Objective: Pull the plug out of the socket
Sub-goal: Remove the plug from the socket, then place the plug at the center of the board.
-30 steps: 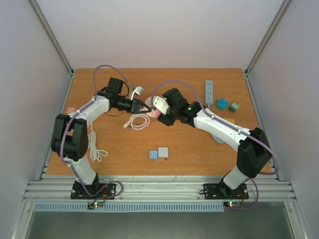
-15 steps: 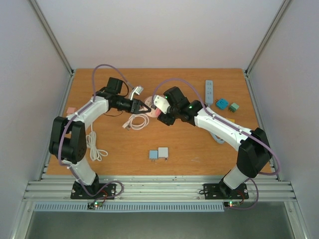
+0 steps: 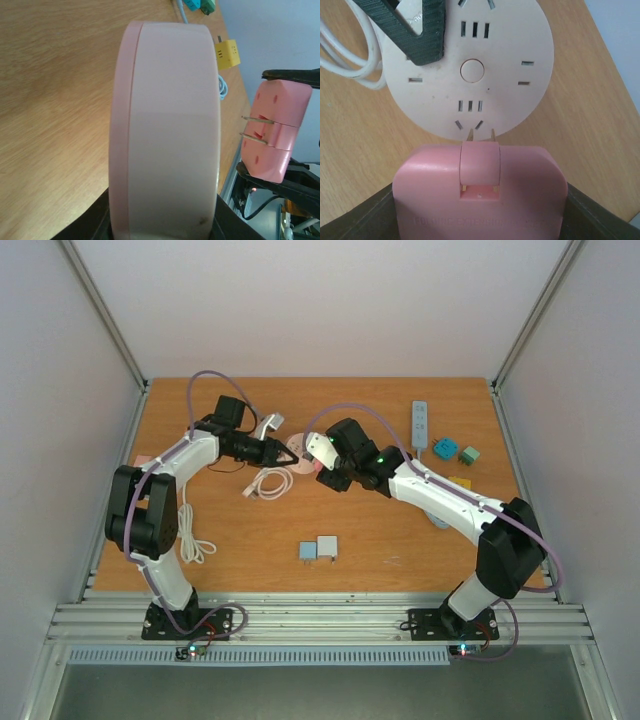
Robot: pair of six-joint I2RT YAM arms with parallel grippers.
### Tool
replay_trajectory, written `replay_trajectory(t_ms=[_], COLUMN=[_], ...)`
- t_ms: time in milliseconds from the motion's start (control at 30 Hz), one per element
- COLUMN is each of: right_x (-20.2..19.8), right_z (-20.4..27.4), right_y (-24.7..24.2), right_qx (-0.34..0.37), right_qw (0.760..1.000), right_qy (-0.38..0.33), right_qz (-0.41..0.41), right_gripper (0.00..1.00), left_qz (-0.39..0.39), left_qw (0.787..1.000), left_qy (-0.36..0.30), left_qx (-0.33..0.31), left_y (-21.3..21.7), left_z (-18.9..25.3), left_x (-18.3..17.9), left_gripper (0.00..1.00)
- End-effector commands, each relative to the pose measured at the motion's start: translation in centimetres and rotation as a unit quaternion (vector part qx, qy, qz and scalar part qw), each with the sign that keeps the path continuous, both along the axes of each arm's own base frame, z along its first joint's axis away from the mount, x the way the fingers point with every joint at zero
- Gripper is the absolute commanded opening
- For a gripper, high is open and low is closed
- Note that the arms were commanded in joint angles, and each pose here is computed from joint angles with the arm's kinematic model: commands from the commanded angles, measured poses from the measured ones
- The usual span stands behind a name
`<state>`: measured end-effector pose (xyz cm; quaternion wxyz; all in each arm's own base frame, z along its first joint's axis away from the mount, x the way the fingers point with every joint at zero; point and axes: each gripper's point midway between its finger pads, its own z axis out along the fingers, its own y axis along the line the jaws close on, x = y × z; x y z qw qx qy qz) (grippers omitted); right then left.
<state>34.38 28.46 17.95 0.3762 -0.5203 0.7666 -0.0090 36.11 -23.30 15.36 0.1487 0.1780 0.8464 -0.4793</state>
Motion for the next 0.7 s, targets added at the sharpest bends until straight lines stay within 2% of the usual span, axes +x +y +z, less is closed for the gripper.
replay_trajectory(t_ms=[0, 67, 167, 367, 500, 667], right_x=[-0.8, -1.5, -4.9, -11.1, -13.9, -15.7], right_z=[2.1, 2.1, 1.5, -1.9, -4.5, -8.1], right_y=[0.7, 0.8, 1.6, -1.0, -3.9, -6.8], right_qx=[0.025, 0.032, 0.036, -0.037, -0.087, -0.137], right_qw=[0.999, 0.999, 0.99, 0.96, 0.941, 0.929], right_qy=[-0.009, 0.009, 0.062, 0.158, 0.198, 0.223], right_qz=[0.022, 0.039, 0.121, 0.229, 0.259, 0.26], right_gripper=[0.27, 0.27, 0.29, 0.31, 0.32, 0.33], left_qz=[-0.006, -0.005, 0.001, 0.008, 0.01, 0.008], left_qw=[0.999, 0.999, 0.998, 0.998, 0.997, 0.997], left_qy=[-0.047, -0.053, -0.06, -0.068, -0.073, -0.072], left_qx=[-0.006, -0.004, 0.005, 0.012, 0.013, 0.013], left_y=[-0.1, -0.1, 0.2, 0.6, 0.7, 0.7], left_z=[1.9, 2.1, 2.1, 2.2, 2.4, 2.3], left_x=[1.0, 1.1, 1.2, 1.4, 1.5, 1.3], left_gripper=[0.0, 0.01, 0.0, 0.0, 0.0, 0.01])
